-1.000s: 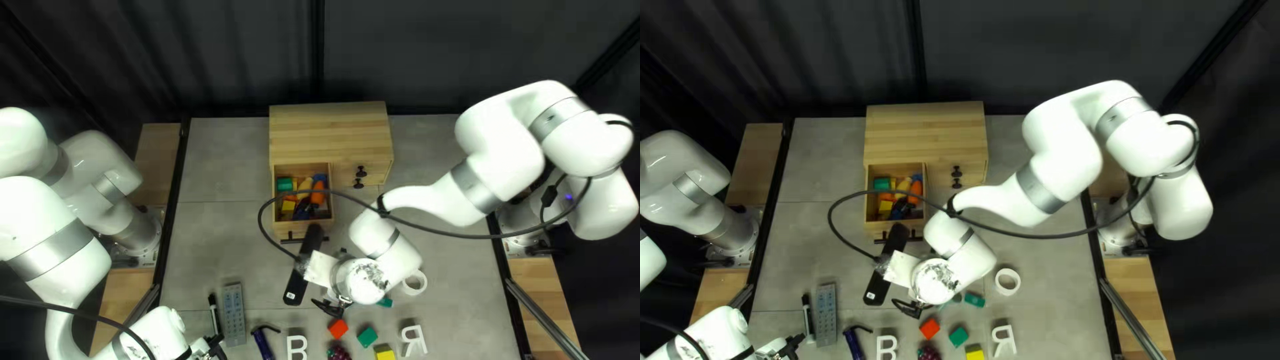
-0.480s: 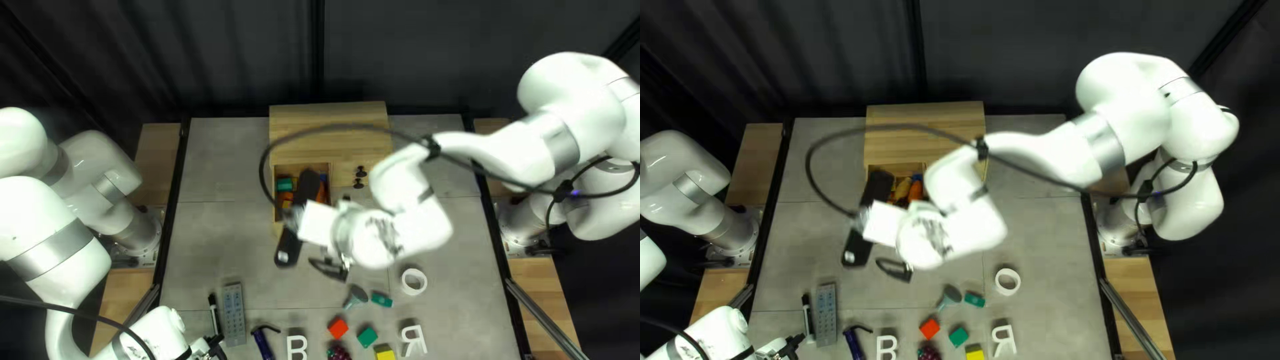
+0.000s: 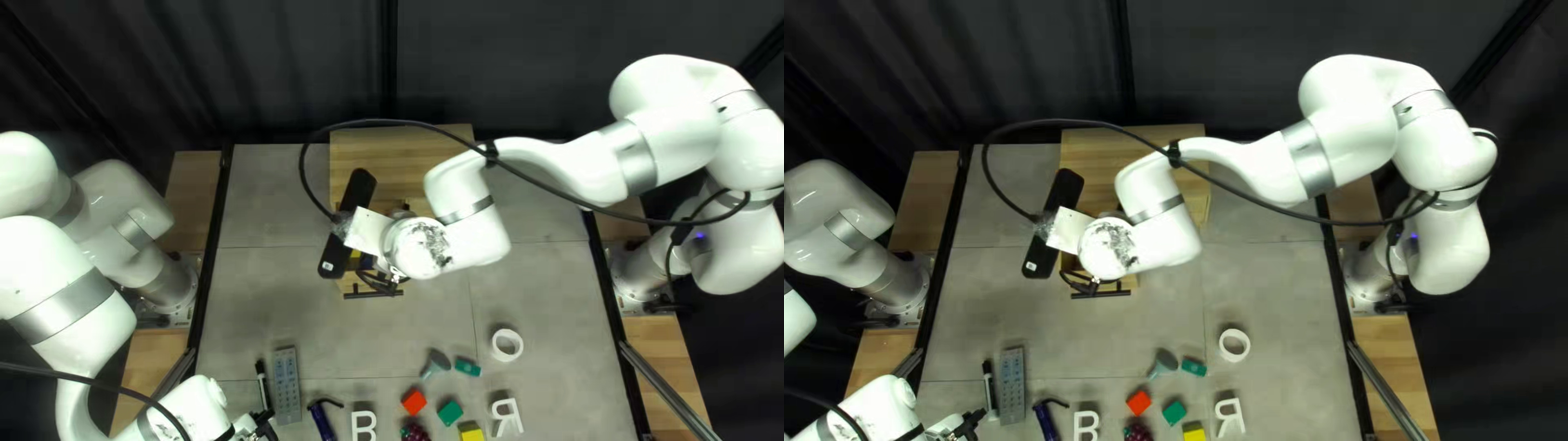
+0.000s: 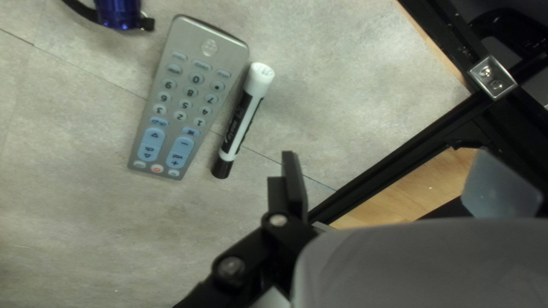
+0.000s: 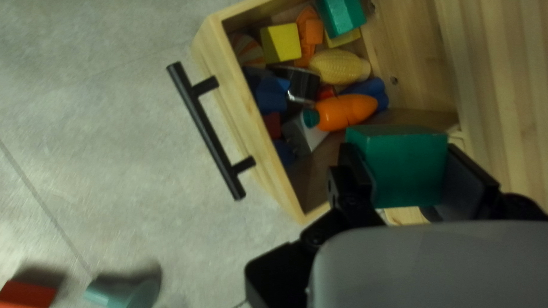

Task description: Open drawers and place objects into drawer and close

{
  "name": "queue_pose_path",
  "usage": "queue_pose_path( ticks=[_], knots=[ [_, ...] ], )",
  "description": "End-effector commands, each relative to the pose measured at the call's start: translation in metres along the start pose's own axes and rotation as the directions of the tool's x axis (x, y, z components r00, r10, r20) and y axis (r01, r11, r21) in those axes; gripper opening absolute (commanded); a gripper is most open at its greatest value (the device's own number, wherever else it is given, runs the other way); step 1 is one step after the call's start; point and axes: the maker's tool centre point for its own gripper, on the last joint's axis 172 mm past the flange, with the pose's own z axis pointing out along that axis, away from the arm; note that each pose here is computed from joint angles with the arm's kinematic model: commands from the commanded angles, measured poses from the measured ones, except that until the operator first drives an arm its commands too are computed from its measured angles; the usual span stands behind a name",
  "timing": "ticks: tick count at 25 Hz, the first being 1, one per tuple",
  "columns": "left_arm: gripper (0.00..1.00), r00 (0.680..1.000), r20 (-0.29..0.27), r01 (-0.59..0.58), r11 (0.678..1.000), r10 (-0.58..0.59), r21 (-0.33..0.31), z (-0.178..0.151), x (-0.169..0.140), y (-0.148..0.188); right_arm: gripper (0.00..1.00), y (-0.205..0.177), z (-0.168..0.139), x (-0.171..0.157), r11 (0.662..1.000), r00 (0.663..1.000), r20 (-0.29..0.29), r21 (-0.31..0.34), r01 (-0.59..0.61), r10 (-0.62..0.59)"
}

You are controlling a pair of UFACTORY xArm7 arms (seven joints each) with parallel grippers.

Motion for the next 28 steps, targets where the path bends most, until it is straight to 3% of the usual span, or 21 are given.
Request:
queue_pose_path(
  ticks=[1, 4, 10, 15, 20, 28],
  knots=[
    [1.0, 1.0, 0.0, 0.0, 1.0, 0.0, 0.0, 0.0, 0.0, 0.0, 1.0, -0.011, -0.025, -0.009, 1.0, 1.0, 0.01, -0.002, 0.014, -0.014],
    [1.0, 1.0, 0.0, 0.0, 1.0, 0.0, 0.0, 0.0, 0.0, 0.0, 1.0, -0.029, -0.046, -0.027, 1.0, 1.0, 0.029, 0.014, 0.007, -0.008],
    [1.0, 1.0, 0.0, 0.0, 1.0, 0.0, 0.0, 0.0, 0.0, 0.0, 1.0, -0.107, -0.085, -0.122, 0.992, 0.988, 0.136, 0.092, -0.084, 0.071],
    [1.0, 1.0, 0.0, 0.0, 1.0, 0.0, 0.0, 0.0, 0.0, 0.0, 1.0, -0.143, -0.116, -0.201, 0.98, 0.991, 0.132, 0.198, -0.027, 0.001],
    [1.0, 1.0, 0.0, 0.0, 1.0, 0.0, 0.0, 0.0, 0.0, 0.0, 1.0, -0.159, -0.104, -0.245, 0.968, 0.986, 0.167, 0.248, -0.045, 0.003],
    [1.0, 1.0, 0.0, 0.0, 1.0, 0.0, 0.0, 0.0, 0.0, 0.0, 1.0, -0.181, -0.061, -0.268, 0.954, 0.975, 0.221, 0.294, -0.057, -0.01]
  ],
)
